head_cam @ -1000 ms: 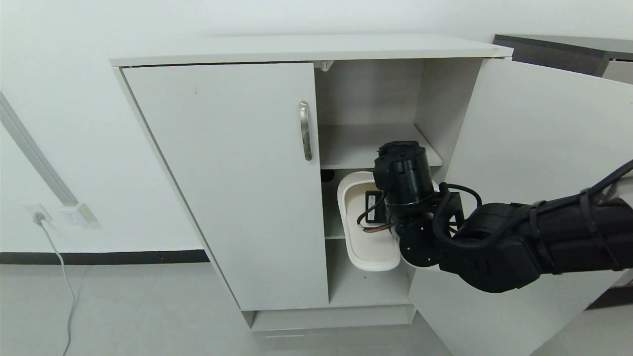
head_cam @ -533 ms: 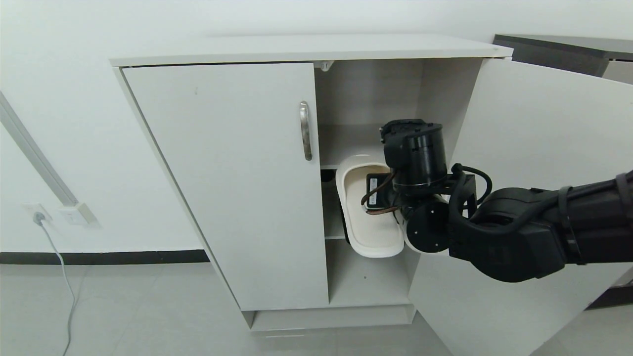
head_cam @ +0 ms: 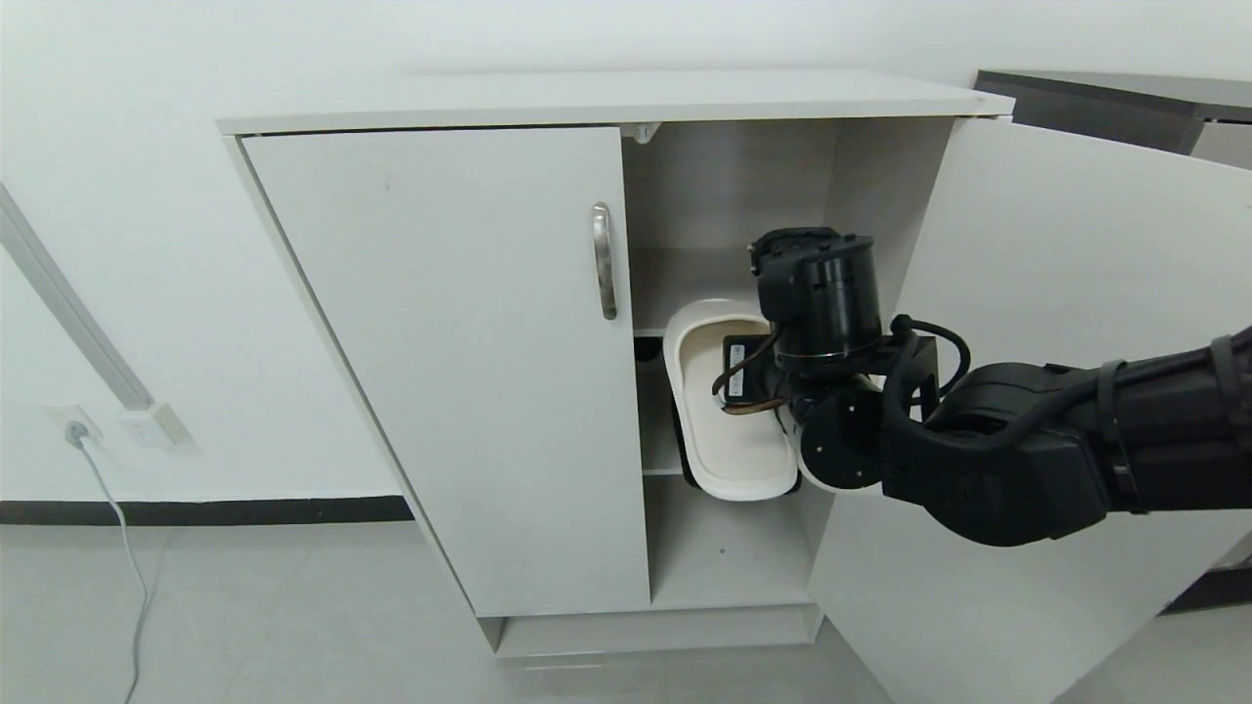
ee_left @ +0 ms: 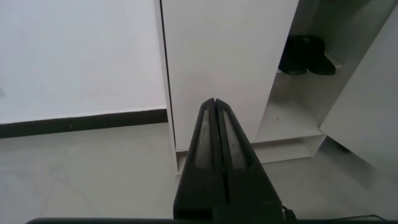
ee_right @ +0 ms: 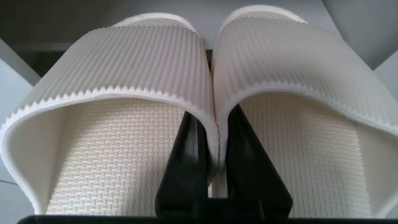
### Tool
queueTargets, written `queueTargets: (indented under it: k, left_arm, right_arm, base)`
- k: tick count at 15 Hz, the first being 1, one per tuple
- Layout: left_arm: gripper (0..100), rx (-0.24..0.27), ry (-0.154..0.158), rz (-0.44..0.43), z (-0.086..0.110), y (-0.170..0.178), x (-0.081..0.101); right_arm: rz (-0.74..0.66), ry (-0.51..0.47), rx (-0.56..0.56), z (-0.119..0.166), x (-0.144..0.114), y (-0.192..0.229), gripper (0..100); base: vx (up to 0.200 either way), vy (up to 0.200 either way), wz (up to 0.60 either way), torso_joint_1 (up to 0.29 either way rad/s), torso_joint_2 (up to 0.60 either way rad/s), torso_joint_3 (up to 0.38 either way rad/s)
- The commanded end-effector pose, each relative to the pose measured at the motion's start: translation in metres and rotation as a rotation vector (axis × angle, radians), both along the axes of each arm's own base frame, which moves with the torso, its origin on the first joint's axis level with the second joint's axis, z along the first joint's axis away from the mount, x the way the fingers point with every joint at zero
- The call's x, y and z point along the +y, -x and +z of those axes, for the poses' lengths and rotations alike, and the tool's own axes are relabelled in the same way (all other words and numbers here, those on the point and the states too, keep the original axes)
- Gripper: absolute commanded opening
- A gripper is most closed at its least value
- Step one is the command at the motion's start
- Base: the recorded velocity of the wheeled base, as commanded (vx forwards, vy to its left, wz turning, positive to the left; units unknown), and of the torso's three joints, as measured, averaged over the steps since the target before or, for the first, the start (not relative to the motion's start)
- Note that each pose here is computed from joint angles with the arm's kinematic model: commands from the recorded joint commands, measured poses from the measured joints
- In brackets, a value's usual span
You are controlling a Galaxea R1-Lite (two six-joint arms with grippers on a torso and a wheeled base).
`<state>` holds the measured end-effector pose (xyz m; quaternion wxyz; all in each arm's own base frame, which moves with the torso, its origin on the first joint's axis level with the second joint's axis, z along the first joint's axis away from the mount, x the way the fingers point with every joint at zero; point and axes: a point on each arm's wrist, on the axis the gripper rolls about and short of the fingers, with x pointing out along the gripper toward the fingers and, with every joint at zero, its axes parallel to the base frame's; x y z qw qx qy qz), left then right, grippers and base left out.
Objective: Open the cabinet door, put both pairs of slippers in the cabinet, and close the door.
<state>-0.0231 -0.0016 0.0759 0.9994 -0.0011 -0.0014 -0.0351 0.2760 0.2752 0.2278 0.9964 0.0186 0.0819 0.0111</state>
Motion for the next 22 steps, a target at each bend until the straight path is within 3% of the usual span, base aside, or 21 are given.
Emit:
queueTargets:
  k: [1,8,15,22]
  left_arm:
    - [0,0.001,0.001,0.000,0.000,0.000,0.000]
    - [0,0.001,0.001,0.000,0.000,0.000,0.000]
    - [0,0.000,0.002,0.001,0.000,0.000,0.000]
    - [0,0.000,0.005,0.003,0.000,0.000,0.000]
  right_arm:
    - [-0.001,0.003,0.003,-0.002,0.001,-0.002,0]
    - [-0.007,0.016,0.015,-0.010,0.003,-0.007,0]
    - [0.018,0.016,0.011,-0.009,0.003,-0.024,0]
    - [0.008,0.031,0.039,0.000,0.004,-0.070,0]
  base:
    - [0.200,0.000,0.00,-0.007,0.00,0.007]
    - [0.200,0.000,0.00,0.006,0.00,0.003]
    - [0.000,0.000,0.00,0.000,0.00,0.000]
    - [0.000,0.000,0.00,0.000,0.00,0.000]
